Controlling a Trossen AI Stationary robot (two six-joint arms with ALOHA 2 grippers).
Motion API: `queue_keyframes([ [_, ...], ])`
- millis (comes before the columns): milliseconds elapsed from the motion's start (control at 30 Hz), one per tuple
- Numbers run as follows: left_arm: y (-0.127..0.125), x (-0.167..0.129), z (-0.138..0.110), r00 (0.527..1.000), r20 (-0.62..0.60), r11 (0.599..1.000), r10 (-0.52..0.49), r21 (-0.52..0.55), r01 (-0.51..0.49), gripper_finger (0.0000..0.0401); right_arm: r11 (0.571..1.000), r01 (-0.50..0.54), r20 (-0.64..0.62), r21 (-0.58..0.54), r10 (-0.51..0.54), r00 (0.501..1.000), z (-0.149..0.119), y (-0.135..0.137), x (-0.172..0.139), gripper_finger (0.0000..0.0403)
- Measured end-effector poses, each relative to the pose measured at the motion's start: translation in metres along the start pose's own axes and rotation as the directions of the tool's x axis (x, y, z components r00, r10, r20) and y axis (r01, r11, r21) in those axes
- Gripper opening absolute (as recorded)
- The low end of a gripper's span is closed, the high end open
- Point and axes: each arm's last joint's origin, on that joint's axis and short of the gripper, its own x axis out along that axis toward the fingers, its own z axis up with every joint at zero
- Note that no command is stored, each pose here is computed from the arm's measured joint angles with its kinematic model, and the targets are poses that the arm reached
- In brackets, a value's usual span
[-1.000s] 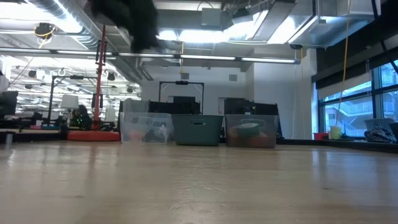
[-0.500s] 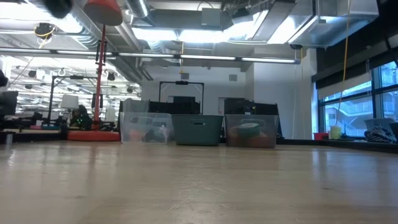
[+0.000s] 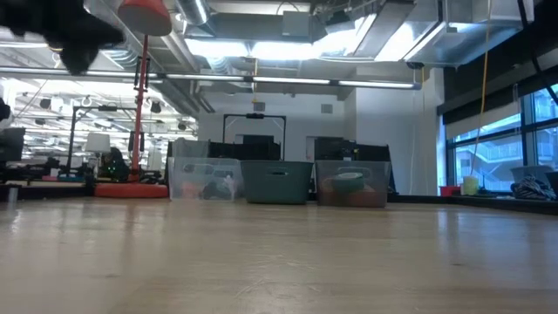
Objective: Pick and place Stapler, Stapler remover, tape
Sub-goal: Return to Home Position
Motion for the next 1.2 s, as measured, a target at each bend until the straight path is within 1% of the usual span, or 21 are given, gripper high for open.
queue_keyframes([
  [67,0.005,0.006,-0.016,0.998,-0.046,0.998,0.049,0.052,-0.046,0.0059,1.000,0.007,0.002,0.004,-0.007,1.000,0.001,-0.001,0.001,0.0253],
  [167,0.009,0.016,-0.033,0.996,-0.051,0.996,0.068,0.063,-0.065,0.0042,1.000,0.018,0.004,-0.003,-0.018,1.000,0.003,-0.002,0.004,0.0253],
  [267,0.012,0.029,-0.055,0.996,-0.081,0.997,0.020,0.078,-0.014,0.0021,1.000,0.028,0.005,-0.007,-0.028,1.000,0.005,-0.004,0.007,0.0253],
  [333,0.013,0.034,-0.063,0.998,-0.055,0.995,-0.013,0.094,0.018,0.0006,1.000,0.027,-0.010,-0.004,-0.027,1.000,0.006,-0.005,0.009,0.0253],
  [400,0.014,0.038,-0.069,0.999,-0.049,0.995,-0.016,0.102,0.021,0.0004,1.000,0.019,-0.025,-0.008,-0.020,0.999,0.006,-0.005,0.010,0.0253],
  [533,0.019,0.041,-0.081,0.997,-0.073,0.993,0.037,0.114,-0.029,0.0001,1.000,0.012,-0.035,-0.019,-0.012,0.999,0.006,-0.005,0.010,0.0253],
  [700,0.020,0.042,-0.082,0.995,-0.071,0.988,0.064,0.144,-0.054,0.0001,0.999,0.001,-0.042,-0.040,-0.003,0.999,0.002,-0.003,0.006,0.0252],
  [800,0.020,0.042,-0.082,0.995,-0.073,0.987,0.068,0.150,-0.057,0.0001,0.997,-0.004,-0.051,-0.071,0.001,0.999,-0.002,-0.003,0.001,0.0243],
  [900,0.020,0.042,-0.082,0.995,-0.075,0.990,0.067,0.131,-0.057,0.0005,0.993,0.000,-0.055,-0.117,-0.006,0.998,-0.009,-0.003,-0.007,0.0223],
  [1000,0.020,0.042,-0.082,0.995,-0.076,0.990,0.067,0.131,-0.057,0.0009,0.988,-0.005,-0.030,-0.152,0.001,1.000,-0.022,0.001,-0.017,0.0186],
  [1100,0.020,0.042,-0.082,0.995,-0.076,0.990,0.068,0.129,-0.057,0.0010,0.973,0.021,-0.001,-0.231,-0.022,1.000,-0.045,0.007,-0.017,0.0133],
  [1200,0.020,0.042,-0.082,0.995,-0.076,0.990,0.067,0.129,-0.057,0.0008,0.947,0.069,0.003,-0.314,-0.072,0.997,-0.070,0.008,-0.004,0.0066],
])
